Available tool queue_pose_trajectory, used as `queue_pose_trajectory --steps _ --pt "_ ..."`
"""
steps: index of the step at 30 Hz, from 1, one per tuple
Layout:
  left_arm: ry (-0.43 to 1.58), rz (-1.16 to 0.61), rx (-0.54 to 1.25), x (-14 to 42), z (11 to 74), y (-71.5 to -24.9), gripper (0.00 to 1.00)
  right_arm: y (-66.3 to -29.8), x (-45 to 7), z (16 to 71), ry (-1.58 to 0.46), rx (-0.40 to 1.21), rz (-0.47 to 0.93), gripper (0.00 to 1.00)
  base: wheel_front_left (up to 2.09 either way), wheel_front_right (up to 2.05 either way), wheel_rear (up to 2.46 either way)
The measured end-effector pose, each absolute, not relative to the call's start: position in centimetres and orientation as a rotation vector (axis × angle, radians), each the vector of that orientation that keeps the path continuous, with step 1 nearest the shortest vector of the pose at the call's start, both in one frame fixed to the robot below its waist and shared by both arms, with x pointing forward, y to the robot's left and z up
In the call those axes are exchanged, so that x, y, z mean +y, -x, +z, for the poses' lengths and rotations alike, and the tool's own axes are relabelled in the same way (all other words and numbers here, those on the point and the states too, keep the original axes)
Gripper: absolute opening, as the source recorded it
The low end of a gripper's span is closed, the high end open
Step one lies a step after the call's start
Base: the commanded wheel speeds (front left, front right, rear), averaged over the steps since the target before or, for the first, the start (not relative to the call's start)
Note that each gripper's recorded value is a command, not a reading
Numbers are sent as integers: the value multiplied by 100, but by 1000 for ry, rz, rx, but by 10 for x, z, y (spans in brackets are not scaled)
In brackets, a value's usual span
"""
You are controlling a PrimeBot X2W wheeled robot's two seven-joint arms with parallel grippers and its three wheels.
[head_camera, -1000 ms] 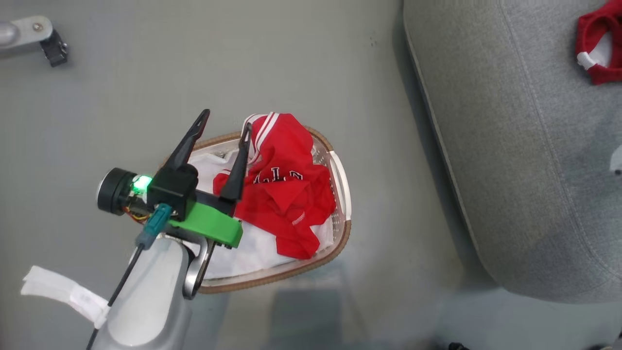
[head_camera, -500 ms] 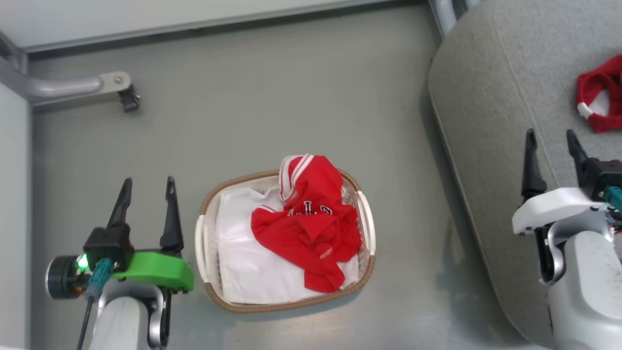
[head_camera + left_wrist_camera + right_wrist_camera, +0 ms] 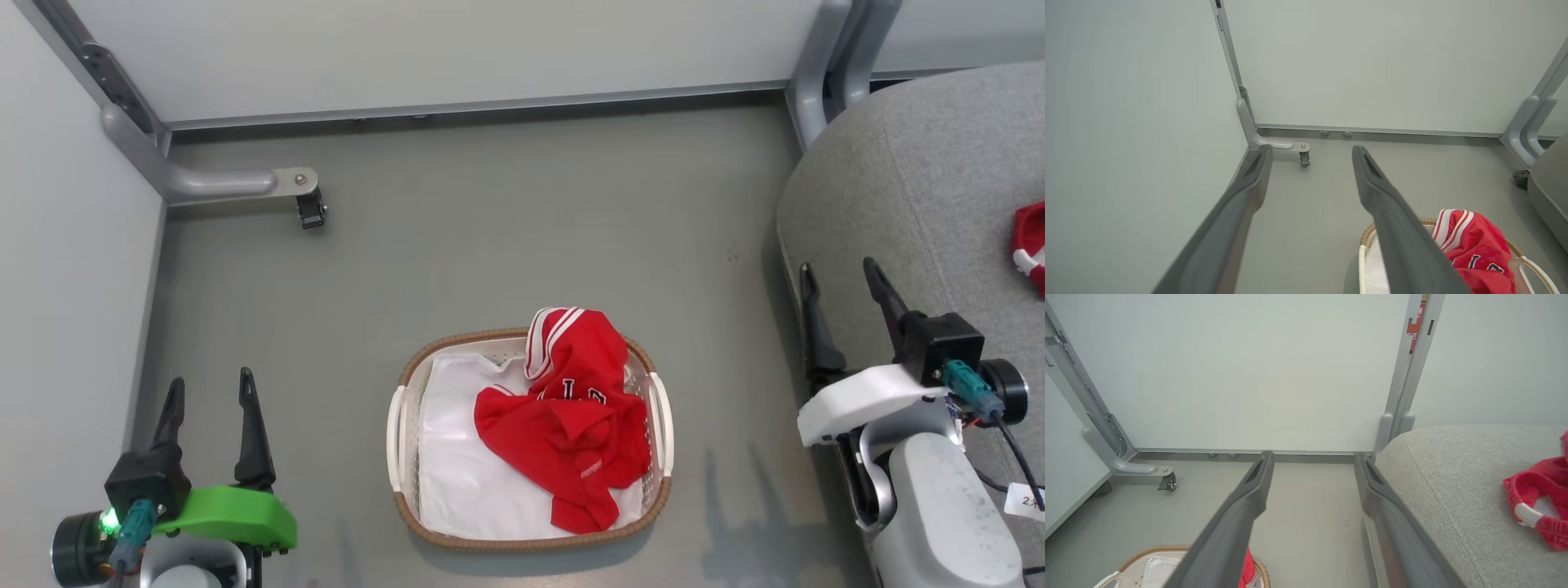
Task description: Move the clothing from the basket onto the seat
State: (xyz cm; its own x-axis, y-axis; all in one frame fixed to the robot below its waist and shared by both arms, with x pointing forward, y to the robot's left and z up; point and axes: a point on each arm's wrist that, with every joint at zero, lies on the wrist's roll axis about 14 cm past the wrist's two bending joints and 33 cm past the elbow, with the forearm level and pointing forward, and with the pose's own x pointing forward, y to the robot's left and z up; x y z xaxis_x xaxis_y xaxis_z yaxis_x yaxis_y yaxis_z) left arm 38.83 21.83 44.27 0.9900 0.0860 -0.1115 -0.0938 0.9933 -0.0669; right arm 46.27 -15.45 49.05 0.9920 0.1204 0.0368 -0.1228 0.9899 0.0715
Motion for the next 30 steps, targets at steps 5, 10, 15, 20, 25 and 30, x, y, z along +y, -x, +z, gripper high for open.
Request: queue_pose_trajectory --steps 5,10,15,20,25,30 --pt "83 94 116 220 441 -379 100 -453 -146 483 -88 -8 147 100 0 0 0" --pt "109 42 151 204 429 -380 100 -454 -145 479 -88 2 151 100 0 0 0" --pt "170 -68 209 166 411 -394 100 -472 -145 490 -87 -40 150 100 0 0 0" --pt "209 -177 302 126 382 -411 100 -496 -146 502 -88 -96 152 100 0 0 0" --pt "224 -318 414 78 346 -425 100 -522 -146 506 -82 -137 158 100 0 0 0" --pt "238 -419 508 43 313 -436 100 -540 -156 493 -75 -137 138 100 0 0 0"
